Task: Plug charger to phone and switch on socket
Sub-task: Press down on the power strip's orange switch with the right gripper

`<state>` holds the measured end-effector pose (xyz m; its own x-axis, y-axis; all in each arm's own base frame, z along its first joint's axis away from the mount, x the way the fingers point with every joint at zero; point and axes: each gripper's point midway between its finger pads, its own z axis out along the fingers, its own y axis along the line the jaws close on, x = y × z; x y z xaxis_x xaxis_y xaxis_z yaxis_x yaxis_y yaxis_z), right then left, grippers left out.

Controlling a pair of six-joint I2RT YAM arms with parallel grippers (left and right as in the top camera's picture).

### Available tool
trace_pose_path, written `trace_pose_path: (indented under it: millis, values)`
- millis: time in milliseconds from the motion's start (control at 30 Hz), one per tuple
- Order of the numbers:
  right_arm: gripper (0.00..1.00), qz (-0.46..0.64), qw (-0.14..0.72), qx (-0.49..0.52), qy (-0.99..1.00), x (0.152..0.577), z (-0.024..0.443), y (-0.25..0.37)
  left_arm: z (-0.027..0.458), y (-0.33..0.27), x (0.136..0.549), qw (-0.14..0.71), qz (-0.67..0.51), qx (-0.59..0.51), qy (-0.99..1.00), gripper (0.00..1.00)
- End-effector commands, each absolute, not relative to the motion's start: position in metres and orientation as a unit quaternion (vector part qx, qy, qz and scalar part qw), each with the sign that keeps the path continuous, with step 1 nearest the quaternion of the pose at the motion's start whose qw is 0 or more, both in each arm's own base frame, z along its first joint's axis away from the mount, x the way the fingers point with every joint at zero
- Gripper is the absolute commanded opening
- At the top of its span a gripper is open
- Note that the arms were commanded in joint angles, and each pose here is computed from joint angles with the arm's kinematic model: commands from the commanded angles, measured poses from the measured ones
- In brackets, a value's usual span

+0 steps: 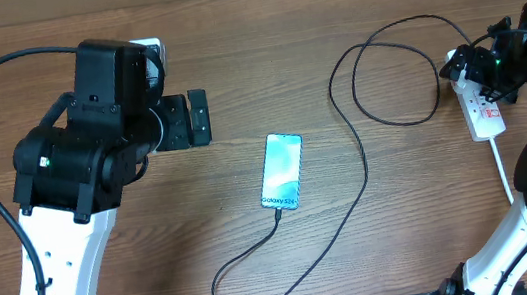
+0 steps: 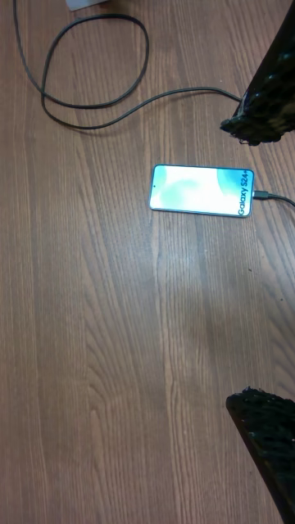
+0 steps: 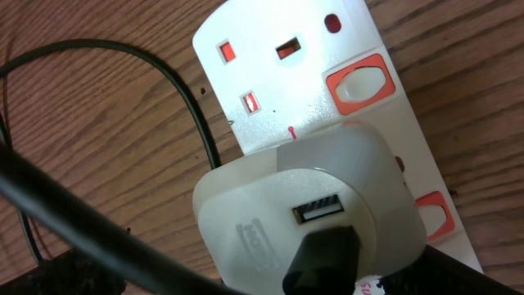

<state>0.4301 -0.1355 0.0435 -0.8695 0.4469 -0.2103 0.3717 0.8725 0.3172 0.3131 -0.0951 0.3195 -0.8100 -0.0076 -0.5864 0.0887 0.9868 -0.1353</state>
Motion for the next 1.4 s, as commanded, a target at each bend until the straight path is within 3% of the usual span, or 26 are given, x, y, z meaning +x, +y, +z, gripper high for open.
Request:
trace_pose_path:
  millis: [0,667,1367]
  values:
    - [1.0,0.163,0.147,0.199,0.955,0.436,0.046,-0.122,0.332,-0.093,0.313,0.326,-0.074,0.028,0.942,1.0]
    - [1.0,0.074,0.179,0.207,0.959,0.45,0.063,-0.158,0.332,-0.093,0.313,0.326,-0.074,0.028,0.942,1.0]
    - [1.0,0.074,0.169,0.209,0.96,0.444,0.052,-0.156,0.332,-0.093,0.313,0.326,-0.074,0.028,0.942,1.0]
